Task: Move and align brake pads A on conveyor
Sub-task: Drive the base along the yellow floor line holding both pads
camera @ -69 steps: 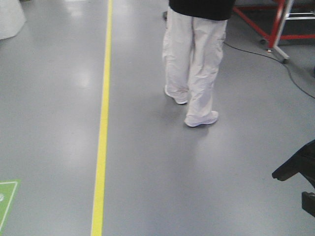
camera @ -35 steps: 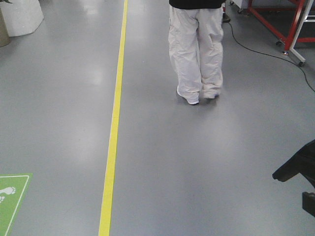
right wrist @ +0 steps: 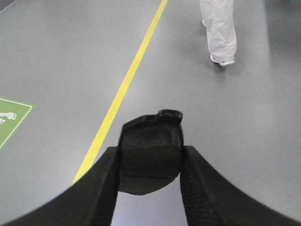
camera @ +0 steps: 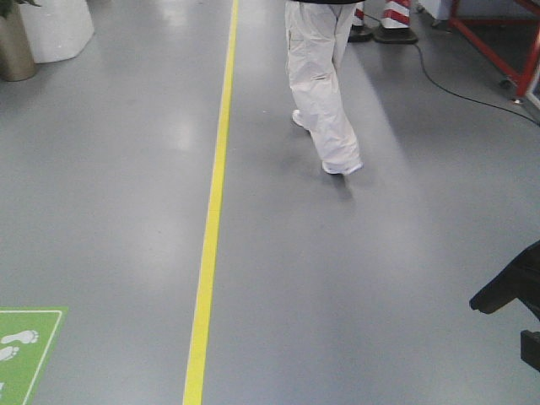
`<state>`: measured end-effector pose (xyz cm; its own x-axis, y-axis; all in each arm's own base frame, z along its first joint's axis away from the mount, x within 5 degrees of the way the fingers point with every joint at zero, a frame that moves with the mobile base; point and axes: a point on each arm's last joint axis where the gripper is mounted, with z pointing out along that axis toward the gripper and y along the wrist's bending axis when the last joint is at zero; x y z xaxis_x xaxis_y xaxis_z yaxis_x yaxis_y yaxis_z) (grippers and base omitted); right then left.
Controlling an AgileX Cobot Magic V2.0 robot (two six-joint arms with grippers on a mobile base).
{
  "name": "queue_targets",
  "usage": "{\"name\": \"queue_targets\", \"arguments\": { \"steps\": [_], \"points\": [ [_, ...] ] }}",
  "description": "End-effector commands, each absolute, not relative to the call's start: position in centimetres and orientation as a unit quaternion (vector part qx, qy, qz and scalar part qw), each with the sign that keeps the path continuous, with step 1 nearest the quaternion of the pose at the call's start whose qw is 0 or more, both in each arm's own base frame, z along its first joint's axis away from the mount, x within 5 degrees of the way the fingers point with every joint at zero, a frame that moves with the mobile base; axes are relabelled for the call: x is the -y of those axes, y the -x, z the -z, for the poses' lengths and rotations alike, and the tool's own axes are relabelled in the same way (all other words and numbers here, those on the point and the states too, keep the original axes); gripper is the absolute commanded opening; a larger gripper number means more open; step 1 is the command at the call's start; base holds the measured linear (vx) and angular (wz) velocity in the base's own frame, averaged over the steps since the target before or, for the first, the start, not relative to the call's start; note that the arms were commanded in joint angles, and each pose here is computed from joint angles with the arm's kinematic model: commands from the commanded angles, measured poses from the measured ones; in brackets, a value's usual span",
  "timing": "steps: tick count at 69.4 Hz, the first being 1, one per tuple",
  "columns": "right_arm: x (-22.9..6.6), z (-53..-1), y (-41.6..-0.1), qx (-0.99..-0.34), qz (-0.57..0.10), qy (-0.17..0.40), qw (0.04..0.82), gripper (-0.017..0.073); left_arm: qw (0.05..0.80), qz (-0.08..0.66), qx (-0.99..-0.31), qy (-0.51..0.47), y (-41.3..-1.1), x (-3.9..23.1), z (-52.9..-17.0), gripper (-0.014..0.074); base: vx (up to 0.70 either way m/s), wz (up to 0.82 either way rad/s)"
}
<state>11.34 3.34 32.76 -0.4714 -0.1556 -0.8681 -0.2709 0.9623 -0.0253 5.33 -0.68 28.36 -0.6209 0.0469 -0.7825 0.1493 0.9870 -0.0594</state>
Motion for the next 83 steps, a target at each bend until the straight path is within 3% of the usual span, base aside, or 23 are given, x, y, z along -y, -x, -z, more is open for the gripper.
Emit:
{"name": "queue_targets", "arguments": {
  "steps": [1, 36, 83],
  "points": [
    [-3.46, -34.39, -11.68, -0.824, -0.062, 0.126, 0.548, -0.0004, 0.475, 0.071, -0.875, -0.056, -5.73, 0.85, -29.76, -0.0006, 0.24, 0.25],
    [-3.45, -34.4, -11.64, -0.824, -0.062, 0.126, 0.548, -0.0004, 0.475, 0.071, -0.875, -0.056, -5.73, 0.85, -29.76, -0.0006, 0.38, 0.21],
    [-3.45, -34.4, -11.64, -0.824, -0.062, 0.126, 0.548, -0.0004, 0.475, 0.071, -0.875, -0.056, -5.73, 0.85, -29.76, -0.0006, 0.62, 0.0]
  ]
}}
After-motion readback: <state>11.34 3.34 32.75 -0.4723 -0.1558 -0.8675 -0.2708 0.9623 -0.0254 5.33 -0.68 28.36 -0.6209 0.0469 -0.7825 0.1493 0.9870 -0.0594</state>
